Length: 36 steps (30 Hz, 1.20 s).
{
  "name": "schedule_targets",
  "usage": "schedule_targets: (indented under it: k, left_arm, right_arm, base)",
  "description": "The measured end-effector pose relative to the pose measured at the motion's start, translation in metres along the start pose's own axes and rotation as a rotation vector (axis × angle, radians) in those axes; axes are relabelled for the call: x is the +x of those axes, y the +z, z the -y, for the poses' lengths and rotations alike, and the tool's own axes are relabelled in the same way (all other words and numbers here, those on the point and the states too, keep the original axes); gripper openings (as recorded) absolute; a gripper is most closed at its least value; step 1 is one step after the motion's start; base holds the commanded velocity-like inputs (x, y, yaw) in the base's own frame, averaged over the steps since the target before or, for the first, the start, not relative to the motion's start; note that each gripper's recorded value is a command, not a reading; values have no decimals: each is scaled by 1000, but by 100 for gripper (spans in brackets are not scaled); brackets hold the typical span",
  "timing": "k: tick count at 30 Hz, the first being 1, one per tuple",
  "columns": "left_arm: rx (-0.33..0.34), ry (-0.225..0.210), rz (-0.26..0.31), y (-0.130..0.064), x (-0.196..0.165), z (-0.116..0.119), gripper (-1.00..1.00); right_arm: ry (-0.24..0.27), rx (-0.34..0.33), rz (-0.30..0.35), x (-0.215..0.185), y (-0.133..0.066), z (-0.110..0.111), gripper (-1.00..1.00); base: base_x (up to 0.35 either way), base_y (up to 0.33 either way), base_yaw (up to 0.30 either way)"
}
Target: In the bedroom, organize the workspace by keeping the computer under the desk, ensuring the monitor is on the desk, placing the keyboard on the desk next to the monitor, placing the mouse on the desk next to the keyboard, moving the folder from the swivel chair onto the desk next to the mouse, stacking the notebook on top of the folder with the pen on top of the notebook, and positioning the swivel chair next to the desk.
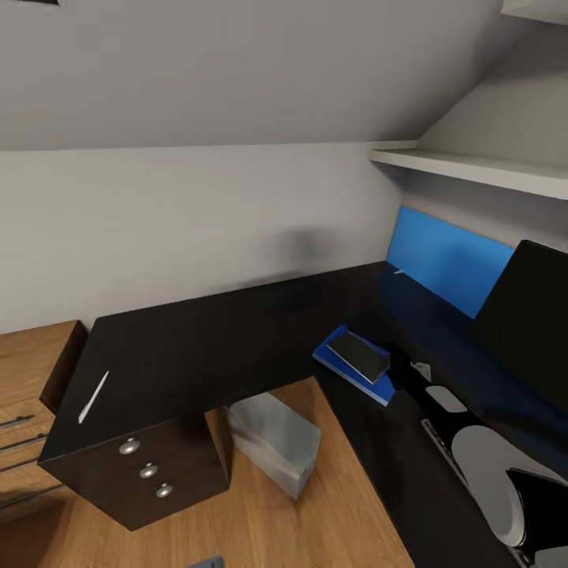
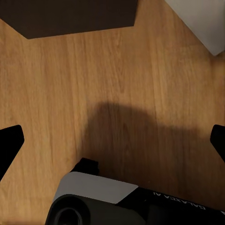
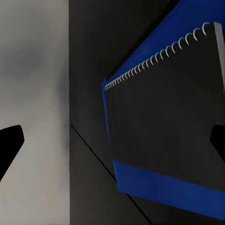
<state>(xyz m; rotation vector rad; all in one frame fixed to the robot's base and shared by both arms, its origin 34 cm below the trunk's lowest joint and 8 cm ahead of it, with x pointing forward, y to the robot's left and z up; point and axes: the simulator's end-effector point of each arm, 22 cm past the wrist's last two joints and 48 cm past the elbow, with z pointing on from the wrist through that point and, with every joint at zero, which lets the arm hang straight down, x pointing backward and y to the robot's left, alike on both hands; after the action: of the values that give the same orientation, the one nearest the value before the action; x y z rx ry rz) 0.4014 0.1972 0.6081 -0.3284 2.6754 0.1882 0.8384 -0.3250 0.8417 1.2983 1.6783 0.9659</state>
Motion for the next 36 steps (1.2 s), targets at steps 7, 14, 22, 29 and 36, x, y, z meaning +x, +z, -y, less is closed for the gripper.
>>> schedule_targets:
  k: [7,14,22,29,36]
  left_arm:
    - [0,-2,2,-1,-1,0,100]
    - [-2,-4,2,-9,-4,-2,100]
    - [-2,-3,2,-19,-7,-3,100]
    - [-2,-4,0,-27,-8,-4,100]
    - [-2,-3,-1,-34,-10,-5,100]
  right_arm:
    - [1,-1,0,0,-1,-1,100]
    - [-6,4,-6,5,-4,-8,100]
    - [-153,-9,-90,57,2,-47,100]
    - [-271,27,-123,79,1,-56,100]
    - [-367,34,-150,101,-2,-68,100]
  base:
    - [-2,-2,0]
    - [0,0,0]
    - [0,0,0]
    - [0,0,0]
    - [0,0,0]
